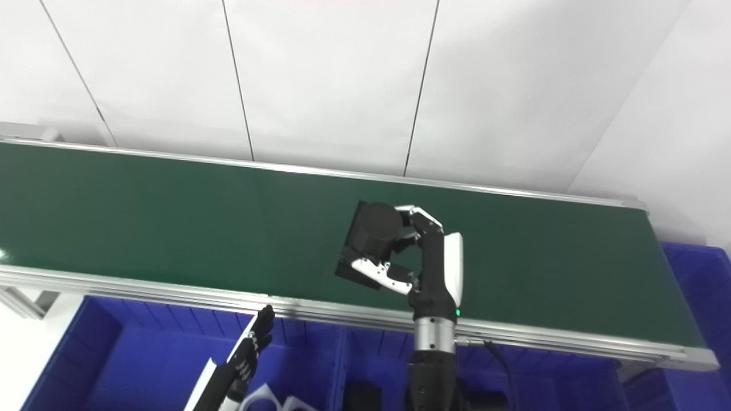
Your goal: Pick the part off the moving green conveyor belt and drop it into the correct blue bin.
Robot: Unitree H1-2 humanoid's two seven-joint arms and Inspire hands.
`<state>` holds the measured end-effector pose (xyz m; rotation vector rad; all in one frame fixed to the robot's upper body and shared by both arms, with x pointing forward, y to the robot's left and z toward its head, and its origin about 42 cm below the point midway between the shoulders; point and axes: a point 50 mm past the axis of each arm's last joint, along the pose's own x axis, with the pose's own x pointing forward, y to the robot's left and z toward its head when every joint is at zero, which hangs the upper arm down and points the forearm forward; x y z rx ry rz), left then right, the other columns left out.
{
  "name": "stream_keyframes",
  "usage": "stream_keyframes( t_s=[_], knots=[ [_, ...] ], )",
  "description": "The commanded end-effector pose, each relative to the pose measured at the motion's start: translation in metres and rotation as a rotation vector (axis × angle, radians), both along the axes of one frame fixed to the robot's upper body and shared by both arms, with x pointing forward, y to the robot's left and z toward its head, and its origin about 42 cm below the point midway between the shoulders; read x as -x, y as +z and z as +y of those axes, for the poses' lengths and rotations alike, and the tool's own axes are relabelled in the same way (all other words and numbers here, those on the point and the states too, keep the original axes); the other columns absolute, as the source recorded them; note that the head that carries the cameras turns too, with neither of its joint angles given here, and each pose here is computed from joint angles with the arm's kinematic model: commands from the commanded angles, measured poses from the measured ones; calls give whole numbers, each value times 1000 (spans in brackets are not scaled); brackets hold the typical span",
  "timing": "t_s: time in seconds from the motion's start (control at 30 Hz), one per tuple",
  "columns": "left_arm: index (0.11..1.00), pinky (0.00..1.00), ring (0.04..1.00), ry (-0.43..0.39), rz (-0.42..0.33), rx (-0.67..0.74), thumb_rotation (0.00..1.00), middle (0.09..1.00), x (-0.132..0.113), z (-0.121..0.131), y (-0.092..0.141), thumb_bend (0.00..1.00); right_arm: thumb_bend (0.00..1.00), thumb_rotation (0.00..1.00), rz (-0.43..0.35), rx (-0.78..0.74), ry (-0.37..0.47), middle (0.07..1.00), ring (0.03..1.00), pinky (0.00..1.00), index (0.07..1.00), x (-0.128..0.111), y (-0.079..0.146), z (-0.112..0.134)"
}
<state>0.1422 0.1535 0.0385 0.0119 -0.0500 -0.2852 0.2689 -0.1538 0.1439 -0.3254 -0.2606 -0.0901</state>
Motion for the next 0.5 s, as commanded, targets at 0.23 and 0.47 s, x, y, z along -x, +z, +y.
stream_keyframes(
  t_s=[0.23,0.47],
  knots=[
    [981,984,986,18,-91,25,1000,1000,-5,-7,17,781,512,0,45,52,55,519,435,398,488,42,-12,-35],
    [987,972,994,31,-119,23,1000,1000,-17,-3,21,764,512,0,123,113,46,507,423,377,502,66,-33,-54]
  ],
)
